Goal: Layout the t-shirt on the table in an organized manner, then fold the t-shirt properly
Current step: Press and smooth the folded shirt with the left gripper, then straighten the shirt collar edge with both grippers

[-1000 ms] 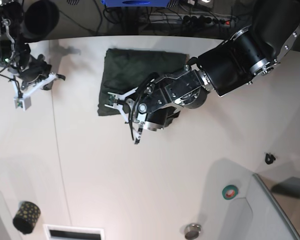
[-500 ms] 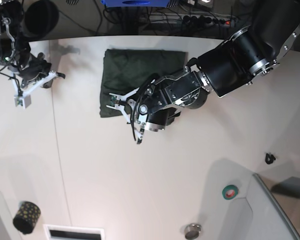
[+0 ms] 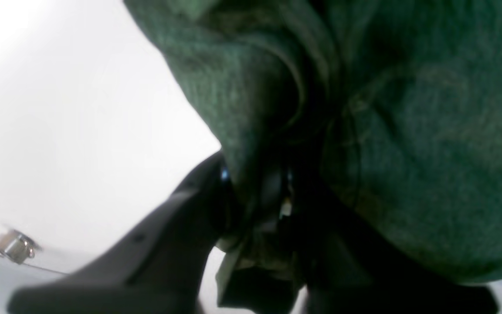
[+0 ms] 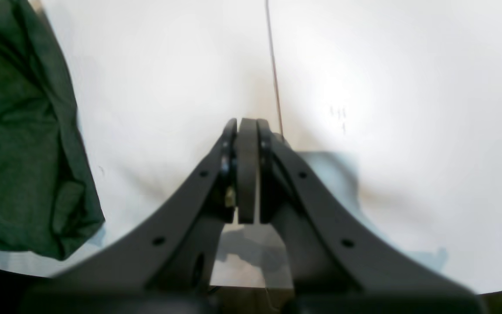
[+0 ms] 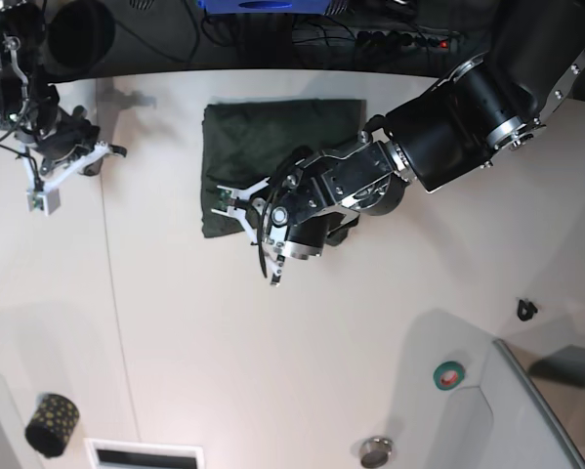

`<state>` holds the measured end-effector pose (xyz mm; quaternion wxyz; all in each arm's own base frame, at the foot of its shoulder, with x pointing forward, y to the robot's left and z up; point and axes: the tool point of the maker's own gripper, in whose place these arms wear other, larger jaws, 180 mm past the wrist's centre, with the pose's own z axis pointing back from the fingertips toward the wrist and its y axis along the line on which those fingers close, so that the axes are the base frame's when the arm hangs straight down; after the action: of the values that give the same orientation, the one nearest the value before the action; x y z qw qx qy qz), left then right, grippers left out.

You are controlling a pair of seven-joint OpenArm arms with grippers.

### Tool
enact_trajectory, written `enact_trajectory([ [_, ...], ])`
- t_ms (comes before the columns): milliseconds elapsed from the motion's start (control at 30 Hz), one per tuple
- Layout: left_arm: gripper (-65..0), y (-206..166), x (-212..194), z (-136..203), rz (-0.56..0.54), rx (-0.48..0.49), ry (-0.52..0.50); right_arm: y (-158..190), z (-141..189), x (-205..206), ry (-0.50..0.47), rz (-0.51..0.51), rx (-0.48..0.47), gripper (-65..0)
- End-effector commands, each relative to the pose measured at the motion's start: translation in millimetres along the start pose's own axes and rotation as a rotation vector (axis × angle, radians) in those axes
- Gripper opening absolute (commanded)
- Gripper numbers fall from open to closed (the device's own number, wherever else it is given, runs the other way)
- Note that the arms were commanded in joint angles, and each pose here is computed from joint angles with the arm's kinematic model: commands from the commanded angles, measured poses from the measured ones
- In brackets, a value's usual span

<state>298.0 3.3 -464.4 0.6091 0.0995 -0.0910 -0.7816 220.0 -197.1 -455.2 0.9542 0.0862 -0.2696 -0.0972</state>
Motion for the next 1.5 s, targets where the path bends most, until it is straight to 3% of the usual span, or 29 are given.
enact_trajectory([
  [0,-50.2,18.0,1.6,8.4,-0.006,0.043,-0.002,-1.1,3.2,13.0,-0.038,0.013,0.005,-64.8],
  [133,-27.0,21.1,1.4,10.0,-0.001,0.049,-0.004,-1.4,3.3,14.0,-0.040,0.015,0.004,-64.8],
  [300,-10.9,36.9,-2.1,16.3,-0.001,0.081,0.002,-1.4,3.3,14.0,-0.040,0.015,0.004,-64.8],
  [567,-10.0,70.2,0.9,40.3,-0.013,0.170,-0.021,-1.5,3.3,13.8,-0.038,0.019,0.004,-64.8],
  [733,-10.0,86.3,2.4,59.2,0.051,0.222,-0.080,0.6,2.6,17.9,-0.044,0.022,0.008,-64.8],
  [900,-10.0,72.5,-7.8,52.3,0.058,0.195,-0.028,2.0,2.1,23.6,-0.054,0.023,0.011,-64.8],
  [1367,-10.0,51.2,-17.7,43.9,0.069,0.164,-0.020,7.1,2.0,31.7,-0.072,0.027,0.022,-64.8],
  [1467,-10.0,70.5,-22.0,60.4,0.143,0.217,-0.061,17.1,6.1,35.8,-0.088,0.061,0.059,-64.8],
])
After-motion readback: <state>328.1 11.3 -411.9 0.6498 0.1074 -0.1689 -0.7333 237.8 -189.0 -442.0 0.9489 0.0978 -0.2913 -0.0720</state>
